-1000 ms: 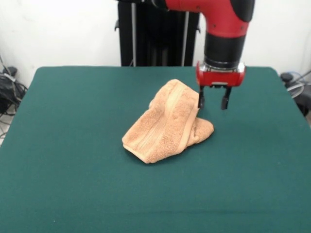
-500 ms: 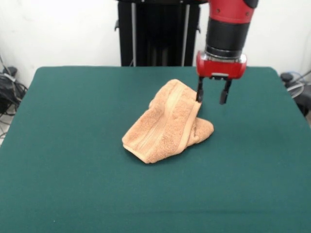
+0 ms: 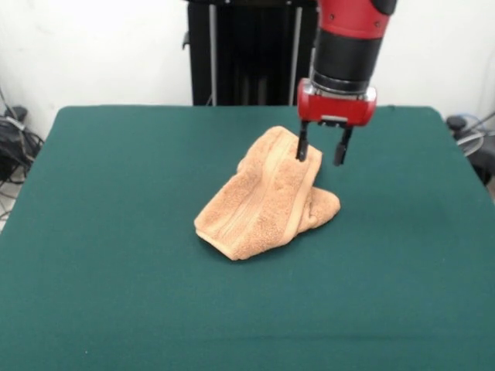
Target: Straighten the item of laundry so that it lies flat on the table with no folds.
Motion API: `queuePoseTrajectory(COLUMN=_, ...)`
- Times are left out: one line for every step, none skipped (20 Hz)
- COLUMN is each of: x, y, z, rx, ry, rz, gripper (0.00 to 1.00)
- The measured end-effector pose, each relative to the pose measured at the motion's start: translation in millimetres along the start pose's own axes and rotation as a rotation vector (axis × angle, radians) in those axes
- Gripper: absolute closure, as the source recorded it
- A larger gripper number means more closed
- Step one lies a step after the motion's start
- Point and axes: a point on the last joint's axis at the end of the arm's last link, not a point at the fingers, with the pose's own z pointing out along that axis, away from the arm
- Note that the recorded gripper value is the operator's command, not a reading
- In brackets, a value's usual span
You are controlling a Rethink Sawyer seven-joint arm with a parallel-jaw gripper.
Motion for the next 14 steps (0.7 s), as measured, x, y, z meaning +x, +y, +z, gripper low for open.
queuePoseTrajectory(x=0, y=-1, z=0, rx=0.001, ry=0.000, rz=0.001, gripper=0.00)
queuePoseTrajectory(x=0, y=-1, z=0, rx=0.001, ry=0.000, rz=0.002, gripper=0.00)
queuePoseTrajectory(x=0, y=-2, z=0, rx=0.001, ry=0.001, rz=0.004, gripper=0.00)
queuePoseTrajectory(x=0, y=-4, z=0, rx=0.002, ry=0.001, rz=0.006, gripper=0.00)
queuePoseTrajectory(x=-1, y=-6, z=1, rx=0.002, ry=0.002, rz=0.011, gripper=0.00)
queuePoseTrajectory(x=-1, y=-8, z=1, rx=0.003, ry=0.003, rz=0.014, gripper=0.00)
queuePoseTrajectory(x=-1, y=-11, z=2, rx=0.004, ry=0.005, rz=0.019, gripper=0.00)
queuePoseTrajectory(x=0, y=-13, z=4, rx=0.004, ry=0.008, rz=0.024, gripper=0.00)
queuePoseTrajectory(x=1, y=-15, z=6, rx=0.005, ry=0.012, rz=0.027, gripper=0.00)
queuePoseTrajectory(x=2, y=-17, z=7, rx=0.007, ry=0.016, rz=0.030, gripper=0.00)
queuePoseTrajectory(x=4, y=-19, z=9, rx=0.008, ry=0.021, rz=0.032, gripper=0.00)
queuePoseTrajectory(x=8, y=-22, z=14, rx=0.013, ry=0.033, rz=0.036, gripper=0.00)
queuePoseTrajectory(x=9, y=-23, z=16, rx=0.014, ry=0.038, rz=0.038, gripper=0.00)
queuePoseTrajectory(x=11, y=-24, z=17, rx=0.015, ry=0.042, rz=0.040, gripper=0.00)
